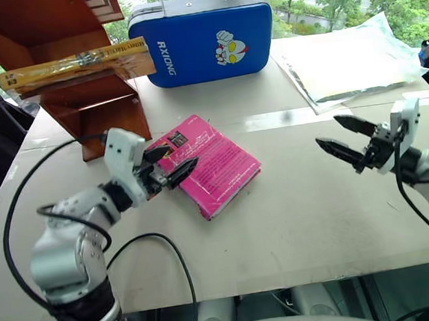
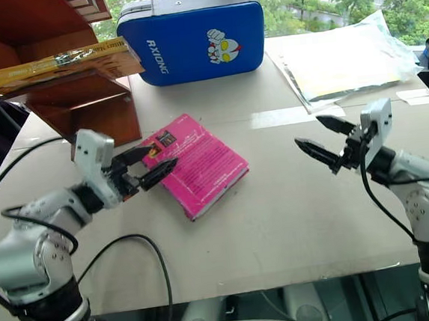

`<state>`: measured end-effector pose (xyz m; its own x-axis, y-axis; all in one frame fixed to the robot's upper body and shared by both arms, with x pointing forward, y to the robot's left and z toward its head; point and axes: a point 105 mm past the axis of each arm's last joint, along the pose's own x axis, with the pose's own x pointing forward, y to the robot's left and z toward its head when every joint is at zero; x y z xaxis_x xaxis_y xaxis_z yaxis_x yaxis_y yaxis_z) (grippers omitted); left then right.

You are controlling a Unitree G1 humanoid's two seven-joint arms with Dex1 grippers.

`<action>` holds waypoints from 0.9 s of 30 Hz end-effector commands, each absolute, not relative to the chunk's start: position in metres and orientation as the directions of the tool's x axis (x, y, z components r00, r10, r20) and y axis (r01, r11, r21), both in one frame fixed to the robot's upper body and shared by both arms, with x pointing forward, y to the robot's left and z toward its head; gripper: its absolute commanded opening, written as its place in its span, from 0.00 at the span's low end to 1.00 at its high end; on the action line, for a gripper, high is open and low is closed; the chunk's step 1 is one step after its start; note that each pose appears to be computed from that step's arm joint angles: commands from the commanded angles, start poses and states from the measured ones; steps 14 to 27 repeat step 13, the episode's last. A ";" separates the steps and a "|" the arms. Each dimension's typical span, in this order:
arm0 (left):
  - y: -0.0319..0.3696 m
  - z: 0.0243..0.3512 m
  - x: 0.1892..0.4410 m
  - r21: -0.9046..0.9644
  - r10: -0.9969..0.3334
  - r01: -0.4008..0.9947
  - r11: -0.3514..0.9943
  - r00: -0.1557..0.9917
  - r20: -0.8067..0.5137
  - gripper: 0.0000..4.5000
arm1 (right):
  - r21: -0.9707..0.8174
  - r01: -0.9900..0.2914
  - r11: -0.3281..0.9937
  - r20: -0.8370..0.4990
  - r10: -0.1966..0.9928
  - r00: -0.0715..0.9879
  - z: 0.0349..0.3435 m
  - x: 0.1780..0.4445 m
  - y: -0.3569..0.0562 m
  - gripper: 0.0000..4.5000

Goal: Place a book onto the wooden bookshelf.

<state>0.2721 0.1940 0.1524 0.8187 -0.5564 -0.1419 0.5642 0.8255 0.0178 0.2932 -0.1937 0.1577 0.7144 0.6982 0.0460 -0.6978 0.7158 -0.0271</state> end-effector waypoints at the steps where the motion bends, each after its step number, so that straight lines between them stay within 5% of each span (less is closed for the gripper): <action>1: 0.194 0.124 0.259 0.041 -0.543 0.553 0.832 0.828 -0.140 0.99 | -0.111 -0.657 0.746 0.007 0.661 0.750 0.136 0.283 -0.207 1.00; 9: 0.208 0.069 0.244 0.078 -0.511 0.541 0.838 0.826 -0.239 0.99 | -0.129 -0.615 0.778 -0.025 0.617 0.786 0.109 0.273 -0.220 1.00; 27: 0.213 0.070 0.247 0.101 -0.499 0.528 0.843 0.839 -0.218 0.99 | -0.132 -0.602 0.788 -0.031 0.603 0.797 0.105 0.271 -0.224 1.00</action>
